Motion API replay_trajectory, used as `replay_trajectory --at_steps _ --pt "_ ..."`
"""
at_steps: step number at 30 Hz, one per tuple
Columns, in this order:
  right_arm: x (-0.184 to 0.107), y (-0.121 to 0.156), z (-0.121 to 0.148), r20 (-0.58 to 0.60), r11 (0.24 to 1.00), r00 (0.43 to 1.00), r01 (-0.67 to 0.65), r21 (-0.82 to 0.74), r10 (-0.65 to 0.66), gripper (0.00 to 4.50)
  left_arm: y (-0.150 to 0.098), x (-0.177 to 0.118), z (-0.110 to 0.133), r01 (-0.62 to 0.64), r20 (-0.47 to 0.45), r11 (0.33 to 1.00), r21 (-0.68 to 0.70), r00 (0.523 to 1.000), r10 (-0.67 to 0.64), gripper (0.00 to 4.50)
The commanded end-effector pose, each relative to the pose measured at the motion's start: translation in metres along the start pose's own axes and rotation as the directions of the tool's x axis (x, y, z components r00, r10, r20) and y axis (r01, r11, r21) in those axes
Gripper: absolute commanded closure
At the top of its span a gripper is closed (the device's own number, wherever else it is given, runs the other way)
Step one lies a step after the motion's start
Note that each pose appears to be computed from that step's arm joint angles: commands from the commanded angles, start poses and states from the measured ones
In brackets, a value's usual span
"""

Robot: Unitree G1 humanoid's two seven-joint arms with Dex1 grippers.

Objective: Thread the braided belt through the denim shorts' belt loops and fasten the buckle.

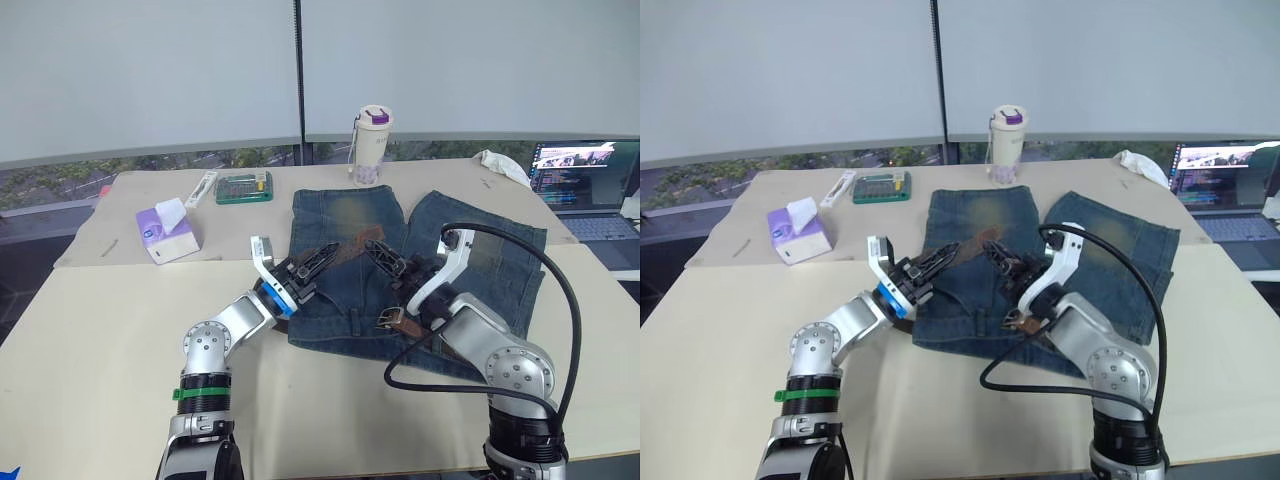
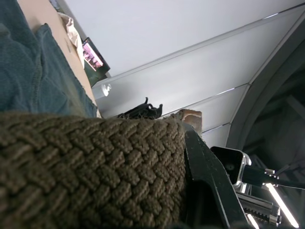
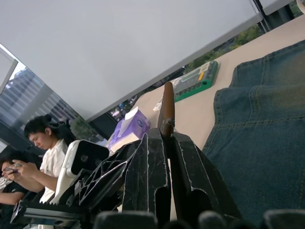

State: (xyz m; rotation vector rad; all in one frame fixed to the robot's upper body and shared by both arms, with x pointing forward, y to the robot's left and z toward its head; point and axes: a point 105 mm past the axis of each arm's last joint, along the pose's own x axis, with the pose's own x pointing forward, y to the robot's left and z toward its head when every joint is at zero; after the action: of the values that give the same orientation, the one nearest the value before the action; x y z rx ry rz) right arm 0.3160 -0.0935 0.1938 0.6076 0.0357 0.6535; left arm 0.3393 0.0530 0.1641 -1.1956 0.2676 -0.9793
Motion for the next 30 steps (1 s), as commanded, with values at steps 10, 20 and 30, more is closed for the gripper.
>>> replay_trajectory --at_steps 10,20,30 --pt "-0.024 0.006 0.011 -0.006 0.981 0.997 -0.074 -0.182 0.074 0.28 0.016 -0.018 0.006 -0.135 -0.075 0.969 0.209 0.985 0.154 4.50" --pt "-0.084 -0.019 -0.015 -0.272 0.854 0.959 -0.074 -0.514 -0.081 0.04 0.070 -0.054 -0.009 -0.440 -0.143 0.805 0.398 0.837 0.528 4.50" --pt "-0.078 -0.018 -0.029 -0.316 0.817 0.945 -0.113 -0.565 -0.087 0.04 0.055 -0.043 -0.022 -0.445 -0.253 0.807 0.388 0.790 0.558 4.50"
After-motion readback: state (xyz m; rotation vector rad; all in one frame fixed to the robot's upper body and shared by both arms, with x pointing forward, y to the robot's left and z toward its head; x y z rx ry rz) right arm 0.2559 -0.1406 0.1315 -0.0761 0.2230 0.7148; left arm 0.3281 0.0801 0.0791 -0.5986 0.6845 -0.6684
